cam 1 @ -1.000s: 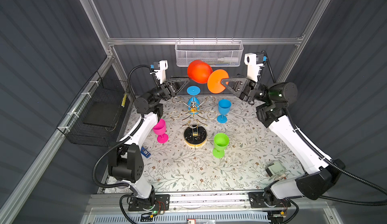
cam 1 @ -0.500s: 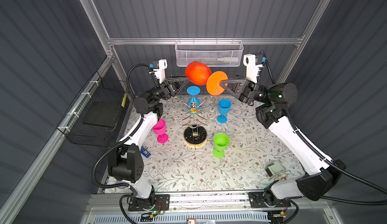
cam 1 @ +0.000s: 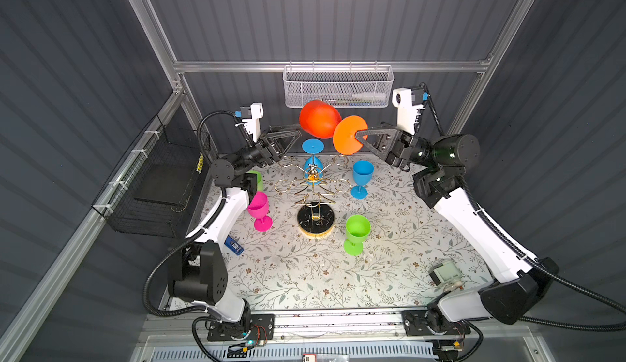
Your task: Take the wine glass off the wine glass rack
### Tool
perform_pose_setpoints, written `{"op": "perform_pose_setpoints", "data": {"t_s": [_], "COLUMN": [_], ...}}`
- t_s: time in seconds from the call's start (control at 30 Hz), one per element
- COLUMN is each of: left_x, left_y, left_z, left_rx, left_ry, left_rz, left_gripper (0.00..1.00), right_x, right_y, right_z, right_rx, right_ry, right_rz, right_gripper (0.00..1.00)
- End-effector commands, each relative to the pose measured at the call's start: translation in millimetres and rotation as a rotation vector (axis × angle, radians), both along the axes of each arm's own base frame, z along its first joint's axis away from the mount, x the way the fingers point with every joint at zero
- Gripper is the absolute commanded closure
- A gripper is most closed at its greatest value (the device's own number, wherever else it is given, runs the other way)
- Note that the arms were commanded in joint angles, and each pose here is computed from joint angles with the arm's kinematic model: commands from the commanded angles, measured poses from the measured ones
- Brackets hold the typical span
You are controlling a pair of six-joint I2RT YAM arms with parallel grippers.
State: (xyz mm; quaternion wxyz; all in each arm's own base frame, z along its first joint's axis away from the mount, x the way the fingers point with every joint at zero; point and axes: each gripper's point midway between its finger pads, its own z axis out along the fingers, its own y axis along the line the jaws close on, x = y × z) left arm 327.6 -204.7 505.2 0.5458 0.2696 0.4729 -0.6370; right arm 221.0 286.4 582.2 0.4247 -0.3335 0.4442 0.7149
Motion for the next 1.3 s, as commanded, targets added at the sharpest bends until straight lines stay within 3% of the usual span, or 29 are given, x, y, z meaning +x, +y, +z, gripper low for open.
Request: {"op": "perform_pose_setpoints", "data": {"t_s": [0.0,0.1,0.2,0.43,0.6,0.83,1.27], "left_x": [-1.6,0.3,2.4,-2.2,-8.7,-7.4,-1.5], "left_y": [1.3,-3.4,-2.2,-3.9,-5.7,-7.9,-34.5], "left_z": [-9.4,-27.1,-27.9,-38.3,-37.6,-23.9,-24.2], "left_rx": [0.189,0.377,0.452,0.530,0.503,0.502,0.529], "left_ry": [-0.185,-0.307,-0.395,-0.663,-0.824,-0.927,-0.991], "left_rz": [0.250,0.427,0.488,0.588,0.641,0.686,0.684], "left_gripper": [0.39,0.38,0.36,0.34,0.32,0.25,0.19], "right_x": [-6.6,2.3,14.4,24.3,30.7,30.5,27.0], "right_y": [-5.9,-3.7,0.1,5.6,9.1,12.7,25.9], "right_z": [7.3,2.4,-6.9,-16.5,-21.4,-26.1,-34.9], "right_rx": [0.003,-0.018,-0.048,-0.074,-0.091,-0.102,-0.118], "right_ry": [-0.025,0.015,0.062,0.092,0.122,0.135,0.157], "right_rz": [0.000,-0.007,-0.010,-0.001,0.003,0.015,0.053], "right_gripper": [1.00,1.00,1.00,1.00,1.00,1.00,1.00]}}
